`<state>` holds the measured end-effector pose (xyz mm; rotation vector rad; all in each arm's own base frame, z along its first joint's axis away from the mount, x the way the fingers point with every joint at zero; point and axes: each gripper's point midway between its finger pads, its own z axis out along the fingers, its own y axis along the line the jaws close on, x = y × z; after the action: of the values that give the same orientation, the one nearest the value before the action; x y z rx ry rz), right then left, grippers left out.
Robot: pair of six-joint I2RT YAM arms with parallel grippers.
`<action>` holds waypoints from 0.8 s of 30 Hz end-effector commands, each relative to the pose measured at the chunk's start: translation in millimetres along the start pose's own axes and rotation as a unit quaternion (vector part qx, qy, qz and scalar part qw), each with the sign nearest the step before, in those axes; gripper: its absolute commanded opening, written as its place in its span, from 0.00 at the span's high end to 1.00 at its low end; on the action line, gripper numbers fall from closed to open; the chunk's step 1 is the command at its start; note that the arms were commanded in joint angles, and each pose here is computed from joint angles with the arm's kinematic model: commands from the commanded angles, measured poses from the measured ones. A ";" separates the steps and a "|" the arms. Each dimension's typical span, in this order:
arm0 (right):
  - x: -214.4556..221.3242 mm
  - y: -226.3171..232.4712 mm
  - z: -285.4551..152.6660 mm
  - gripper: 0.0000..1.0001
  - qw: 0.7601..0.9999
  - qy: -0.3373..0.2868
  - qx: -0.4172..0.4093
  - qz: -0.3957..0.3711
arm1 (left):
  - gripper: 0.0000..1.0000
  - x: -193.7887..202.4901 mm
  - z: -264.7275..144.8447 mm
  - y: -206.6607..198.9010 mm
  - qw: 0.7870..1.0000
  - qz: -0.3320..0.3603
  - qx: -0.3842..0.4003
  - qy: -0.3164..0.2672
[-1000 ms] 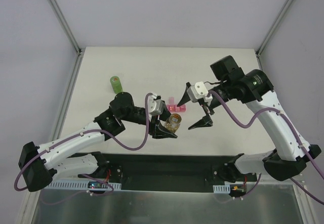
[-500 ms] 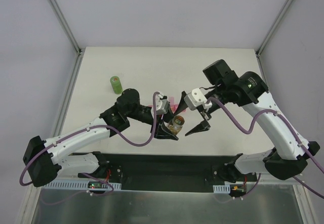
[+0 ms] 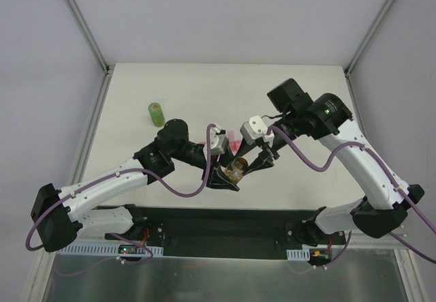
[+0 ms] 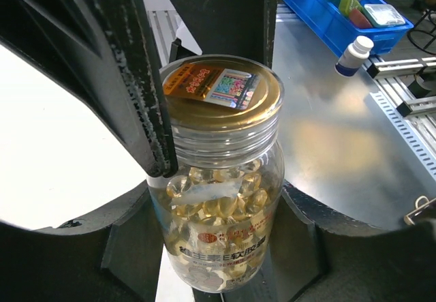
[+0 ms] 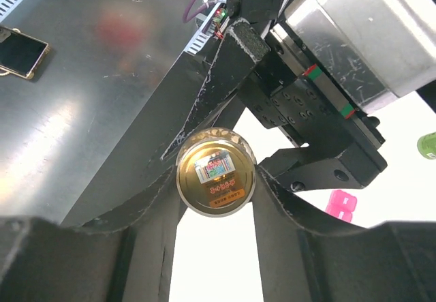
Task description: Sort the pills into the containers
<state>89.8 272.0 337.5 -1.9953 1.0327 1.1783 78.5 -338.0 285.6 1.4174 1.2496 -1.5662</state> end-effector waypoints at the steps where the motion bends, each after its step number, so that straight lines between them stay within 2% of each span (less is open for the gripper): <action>1: 0.6 35.4 -3.9 0.67 0.995 0.012 -0.037 0.094 | 1.00 -28.6 -6.9 8.2 0.997 0.056 -0.044 -0.032; 6: 17.0 12.1 0.3 0.72 0.991 0.033 0.027 0.127 | 1.00 -48.9 -22.7 27.4 0.983 0.092 -0.146 -0.069; 7: 25.6 4.1 -0.7 0.74 0.984 0.051 0.056 0.161 | 1.00 -58.0 -28.9 38.6 0.973 0.099 -0.189 -0.086; 9: 28.6 -14.2 -1.6 0.74 0.981 0.054 0.094 0.160 | 1.00 -64.5 -33.5 40.0 0.965 0.110 -0.216 -0.102; 10: 36.9 -20.9 -2.1 0.74 0.976 0.067 0.113 0.176 | 1.00 -69.7 -40.2 51.1 0.953 0.112 -0.259 -0.114; 13: 43.2 -39.6 -1.3 0.75 0.964 0.070 0.151 0.205 | 1.00 -80.2 -42.5 54.7 0.937 0.124 -0.296 -0.142; 14: 43.4 -45.0 -0.4 0.75 0.960 0.067 0.160 0.220 | 1.00 -87.7 -48.0 62.9 0.923 0.130 -0.326 -0.158; 16: 50.0 -60.1 -1.4 0.75 0.951 0.071 0.185 0.238 | 1.00 -91.2 -44.5 66.8 0.912 0.141 -0.349 -0.165; 17: 52.7 -64.2 -2.0 0.75 0.941 0.069 0.197 0.266 | 1.00 -97.8 -49.7 75.0 0.895 0.144 -0.379 -0.184; 18: 58.2 -71.6 -2.1 0.78 0.934 0.072 0.210 0.279 | 1.00 -100.6 -50.8 77.9 0.888 0.147 -0.392 -0.190; 21: 71.2 -88.2 -6.6 0.80 0.910 0.072 0.250 0.322 | 1.00 -111.8 -63.0 92.1 0.850 0.137 -0.455 -0.227; 24: 82.4 -100.6 -12.2 0.77 0.893 0.071 0.287 0.340 | 1.00 -115.1 -71.6 105.6 0.824 0.116 -0.495 -0.251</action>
<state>175.7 293.6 320.6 -1.5189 1.6490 0.9587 184.7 -336.7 266.2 0.8330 1.4839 -0.8327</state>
